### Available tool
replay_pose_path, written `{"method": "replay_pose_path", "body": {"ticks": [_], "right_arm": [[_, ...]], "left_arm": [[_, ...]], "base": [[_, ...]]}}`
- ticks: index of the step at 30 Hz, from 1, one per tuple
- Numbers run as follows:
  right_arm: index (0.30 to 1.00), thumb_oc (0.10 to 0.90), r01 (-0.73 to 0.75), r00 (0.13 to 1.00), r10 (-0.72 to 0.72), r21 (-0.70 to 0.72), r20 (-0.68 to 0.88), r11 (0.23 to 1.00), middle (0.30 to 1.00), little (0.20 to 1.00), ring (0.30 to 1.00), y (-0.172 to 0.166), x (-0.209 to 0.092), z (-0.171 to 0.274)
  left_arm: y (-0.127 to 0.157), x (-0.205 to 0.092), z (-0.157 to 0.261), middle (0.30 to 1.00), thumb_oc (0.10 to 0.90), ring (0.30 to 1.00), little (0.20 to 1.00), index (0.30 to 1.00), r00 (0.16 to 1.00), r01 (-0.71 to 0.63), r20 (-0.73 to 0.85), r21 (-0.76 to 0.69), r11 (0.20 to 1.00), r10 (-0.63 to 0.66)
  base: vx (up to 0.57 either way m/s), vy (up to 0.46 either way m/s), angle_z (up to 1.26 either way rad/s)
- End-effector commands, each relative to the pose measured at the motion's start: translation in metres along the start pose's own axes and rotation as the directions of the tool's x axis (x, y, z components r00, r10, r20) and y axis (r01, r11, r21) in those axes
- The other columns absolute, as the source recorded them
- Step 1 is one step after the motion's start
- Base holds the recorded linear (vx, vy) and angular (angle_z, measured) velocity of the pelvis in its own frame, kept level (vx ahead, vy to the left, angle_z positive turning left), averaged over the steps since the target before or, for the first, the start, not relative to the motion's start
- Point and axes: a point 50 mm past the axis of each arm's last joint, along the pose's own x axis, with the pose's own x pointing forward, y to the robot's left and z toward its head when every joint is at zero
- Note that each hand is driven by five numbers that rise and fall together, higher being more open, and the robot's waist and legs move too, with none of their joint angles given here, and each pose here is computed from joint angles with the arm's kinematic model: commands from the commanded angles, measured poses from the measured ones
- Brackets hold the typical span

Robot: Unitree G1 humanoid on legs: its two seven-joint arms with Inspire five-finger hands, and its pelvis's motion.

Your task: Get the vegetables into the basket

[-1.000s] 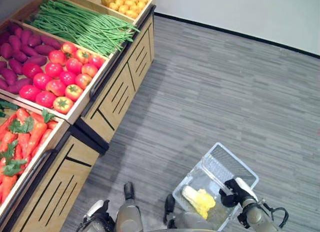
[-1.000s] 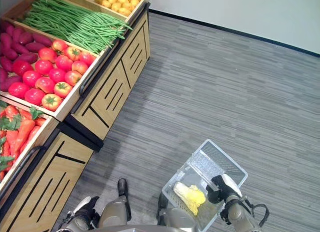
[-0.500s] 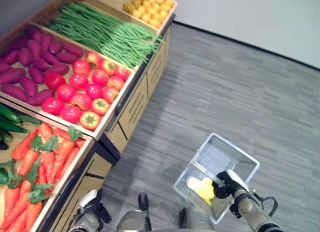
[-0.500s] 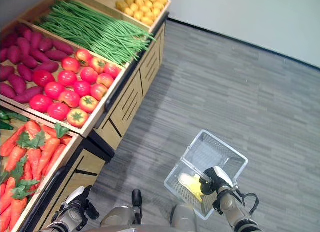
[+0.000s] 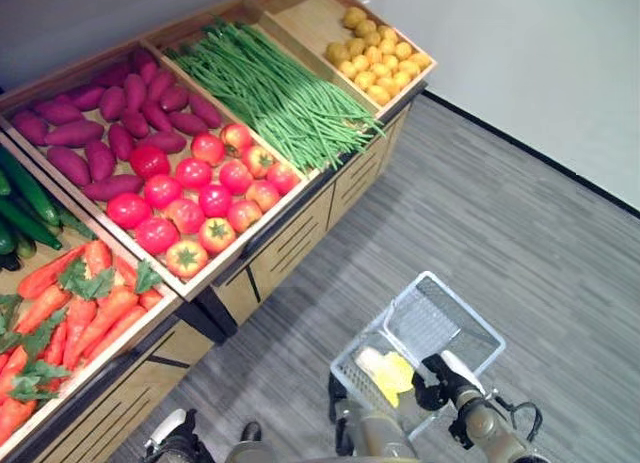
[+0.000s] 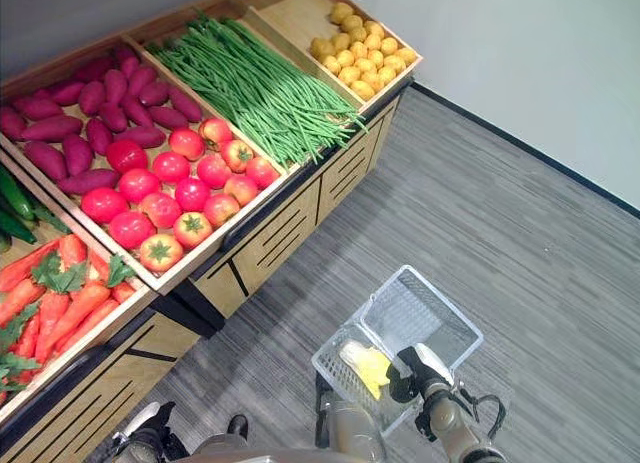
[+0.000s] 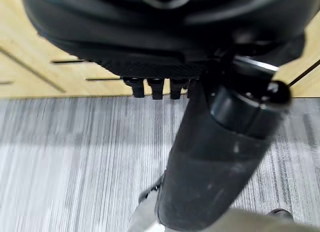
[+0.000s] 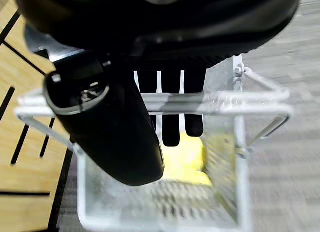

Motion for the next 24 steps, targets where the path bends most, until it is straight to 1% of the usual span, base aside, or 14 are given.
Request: {"method": "replay_pose_path", "body": {"ticks": [1,7,12,14,18,20,21,24], "right_arm": [[0.300,0.400,0.120,0.987,-0.115,-0.039,0.111,0.992,0.300,0.300,0.300,-0.038,-0.005,0.006],[0.300,0.400,0.141,0.989,-0.139,-0.023,0.056,0.990,0.300,0.300,0.300,-0.041,-0.007,-0.007],[0.300,0.400,0.147,0.989,-0.148,-0.023,-0.005,0.989,0.300,0.300,0.300,-0.038,-0.010,-0.021],[0.300,0.400,0.147,0.989,-0.147,-0.025,-0.008,0.989,0.300,0.300,0.300,-0.038,-0.010,-0.022],[0.300,0.400,0.103,0.992,-0.104,-0.024,-0.071,0.994,0.300,0.300,0.300,-0.023,-0.009,-0.031],[0.300,0.400,0.103,0.992,-0.104,-0.024,-0.071,0.994,0.300,0.300,0.300,-0.023,-0.009,-0.031],[0.300,0.400,0.076,0.990,-0.078,-0.023,-0.119,0.997,0.300,0.300,0.300,-0.015,-0.009,-0.038],[0.300,0.400,0.041,0.979,-0.040,0.001,-0.198,0.999,0.300,0.300,0.300,-0.001,-0.012,-0.051]], "left_arm": [[0.019,0.004,0.008,1.000,0.900,1.000,1.000,1.000,0.998,-0.067,0.017,-0.009,0.998,0.067],[0.022,0.006,0.032,1.000,0.900,1.000,1.000,1.000,0.993,-0.076,0.092,0.017,0.997,0.075],[0.028,0.007,0.050,1.000,0.900,1.000,1.000,1.000,0.985,-0.101,0.146,0.041,0.994,0.094],[0.027,0.007,0.049,1.000,0.900,1.000,1.000,1.000,0.985,-0.097,0.145,0.041,0.994,0.090],[0.024,0.006,0.040,1.000,0.900,1.000,1.000,1.000,0.990,-0.080,0.118,0.024,0.996,0.077],[0.025,0.006,0.040,1.000,0.900,1.000,1.000,1.000,0.990,-0.080,0.118,0.024,0.996,0.077],[0.021,0.006,0.035,1.000,0.900,1.000,1.000,1.000,0.993,-0.066,0.100,0.015,0.998,0.064],[0.018,0.005,0.027,1.000,0.900,1.000,1.000,1.000,0.996,-0.052,0.073,-0.001,0.999,0.052]], "base": [[0.17,-0.230,0.24],[0.10,-0.123,0.83],[0.07,-0.004,0.88],[0.15,0.061,0.82],[0.10,0.128,-0.13],[0.05,0.081,0.01],[0.10,0.163,0.20],[0.09,0.216,0.06]]}}
